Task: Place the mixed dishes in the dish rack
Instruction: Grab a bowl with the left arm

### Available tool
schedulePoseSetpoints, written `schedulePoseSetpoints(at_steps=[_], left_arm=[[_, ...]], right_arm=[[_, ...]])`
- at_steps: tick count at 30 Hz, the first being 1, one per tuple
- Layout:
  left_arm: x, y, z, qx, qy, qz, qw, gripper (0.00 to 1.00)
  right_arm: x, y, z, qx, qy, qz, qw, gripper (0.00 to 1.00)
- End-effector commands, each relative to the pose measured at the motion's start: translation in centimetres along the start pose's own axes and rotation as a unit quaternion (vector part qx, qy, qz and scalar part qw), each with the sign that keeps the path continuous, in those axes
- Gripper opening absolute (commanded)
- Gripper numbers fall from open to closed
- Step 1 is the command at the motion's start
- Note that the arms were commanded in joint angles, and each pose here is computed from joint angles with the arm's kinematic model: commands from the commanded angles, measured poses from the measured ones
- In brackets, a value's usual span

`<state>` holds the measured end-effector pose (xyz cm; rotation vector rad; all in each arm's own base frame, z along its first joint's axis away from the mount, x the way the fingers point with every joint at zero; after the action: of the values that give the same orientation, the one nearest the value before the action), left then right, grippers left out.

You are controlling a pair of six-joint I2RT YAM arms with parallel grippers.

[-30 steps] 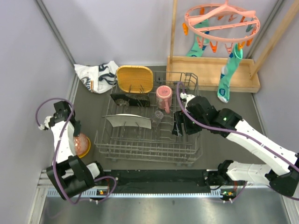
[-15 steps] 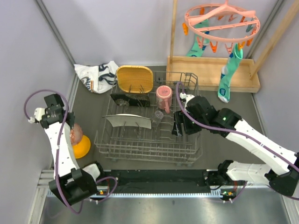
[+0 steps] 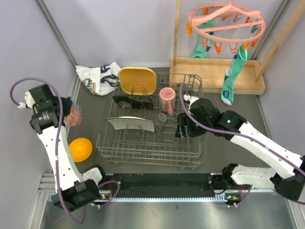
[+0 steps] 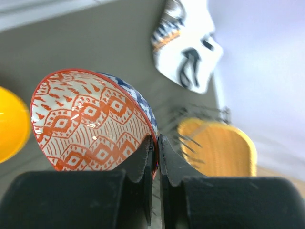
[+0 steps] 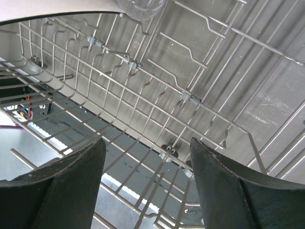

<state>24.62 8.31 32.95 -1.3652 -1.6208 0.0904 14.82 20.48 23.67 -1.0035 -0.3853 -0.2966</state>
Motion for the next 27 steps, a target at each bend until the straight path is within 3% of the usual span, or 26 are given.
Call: schedulePoseSetpoints(at_steps=[1,6,10,18,23,27], left_arm=[[1.9,-2.4,-6.0,-0.184,0.015,-0.016,0.983,0.0],[2.4,-4.2,-8.7,-0.269,0.01,-0.007,0.963,0.0],[2.6,-5.5,-11.1,-0.353,0.001,0.014,0.936,0.0],[3.7,-9.6,-15.9,-0.519,-0.025,0.044,0.854,0.0],[3.6,-11.8,-17.6,-0.577,-0.028,0.049,0.815,0.0],[3.0,-13.6,-18.9,-0.638,-0.036,0.057,0.767,0.0]], right_arm=[[1.3,-0.9,1.0,0.021,0.01,-0.037,0.999,0.71],[2.7,-2.6,0.7,0.018,0.024,-0.099,0.995,0.71],[3.8,-3.9,0.7,0.017,0.036,-0.139,0.99,0.71],[5.3,-5.5,0.9,0.018,0.036,-0.181,0.983,0.71],[8.2,-9.0,1.3,0.027,0.037,-0.244,0.969,0.73],[10.1,-11.1,1.6,0.037,0.039,-0.279,0.959,0.74]])
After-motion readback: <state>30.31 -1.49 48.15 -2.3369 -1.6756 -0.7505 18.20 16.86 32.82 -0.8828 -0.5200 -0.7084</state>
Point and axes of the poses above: each gripper's point midway between its finger pads, its own y axis out along the fingers, its own z axis along the line the jaws close on, x = y × z, the point moved 4 cm from there along -y, back along the fingers, and after that the axes turned 15 degrees about y, right-handed, at the moved point
